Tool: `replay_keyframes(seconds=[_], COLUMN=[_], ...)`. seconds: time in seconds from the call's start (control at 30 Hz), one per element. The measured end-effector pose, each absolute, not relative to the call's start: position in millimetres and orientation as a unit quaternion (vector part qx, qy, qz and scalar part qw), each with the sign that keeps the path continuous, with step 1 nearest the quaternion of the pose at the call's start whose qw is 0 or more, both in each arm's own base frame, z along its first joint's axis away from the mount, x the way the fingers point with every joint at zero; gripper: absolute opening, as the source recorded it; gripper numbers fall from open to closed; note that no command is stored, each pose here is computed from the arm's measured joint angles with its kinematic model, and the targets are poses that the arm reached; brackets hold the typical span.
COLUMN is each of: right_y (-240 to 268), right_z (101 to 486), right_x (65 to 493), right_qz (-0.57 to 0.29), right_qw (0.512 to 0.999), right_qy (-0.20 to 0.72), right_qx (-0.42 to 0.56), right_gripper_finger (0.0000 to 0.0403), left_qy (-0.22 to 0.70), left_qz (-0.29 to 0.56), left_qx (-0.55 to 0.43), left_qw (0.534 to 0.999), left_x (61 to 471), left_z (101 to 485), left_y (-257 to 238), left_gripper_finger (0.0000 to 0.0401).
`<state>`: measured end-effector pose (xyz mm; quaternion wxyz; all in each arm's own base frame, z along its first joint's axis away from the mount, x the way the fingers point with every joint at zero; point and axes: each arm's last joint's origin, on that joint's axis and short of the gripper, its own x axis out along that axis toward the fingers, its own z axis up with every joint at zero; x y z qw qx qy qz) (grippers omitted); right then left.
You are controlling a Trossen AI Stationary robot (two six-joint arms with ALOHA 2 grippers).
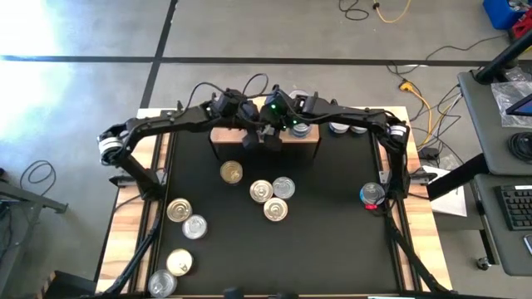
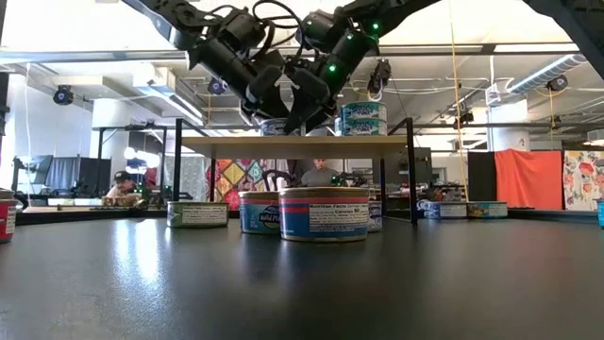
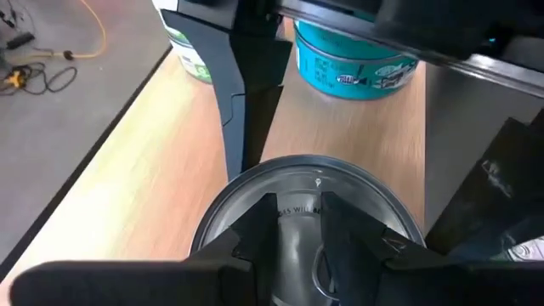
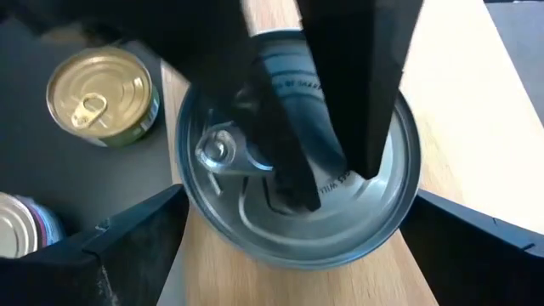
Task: Stack canned seafood by type on shelf
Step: Put the bottom blue tuna can on the shelf
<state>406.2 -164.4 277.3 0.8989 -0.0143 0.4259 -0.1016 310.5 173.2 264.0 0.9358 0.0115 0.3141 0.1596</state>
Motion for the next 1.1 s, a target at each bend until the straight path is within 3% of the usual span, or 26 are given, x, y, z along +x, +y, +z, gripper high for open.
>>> replay_keyframes(seconds=[0.3, 0.8, 1.1], right_y=[-159.0, -109.0, -67.3], right_z=[286.6, 404.8, 427.3], right_x=[394.8, 330.4, 317.5], right_qz=[-0.098, -0.111, -0.105], right_qw=[0.886, 0.942, 0.951], right_qy=[0.452, 0.307, 0.274], right_qx=[-0.039, -0.082, -0.092], right_gripper_finger=[0.0400, 0.0400, 0.0400], left_qy=[0.328, 0.282, 0.315], left_qz=[0.155, 0.180, 0.154], left_qx=[0.006, 0.017, 0.025], left_qw=[0.932, 0.942, 0.936], left_x=[317.4, 338.0, 364.7], left_z=[252.9, 246.7, 255.7], left_y=[177.9, 196.0, 238.4], left_gripper_finger=[0.0077, 0.0077, 0.0077])
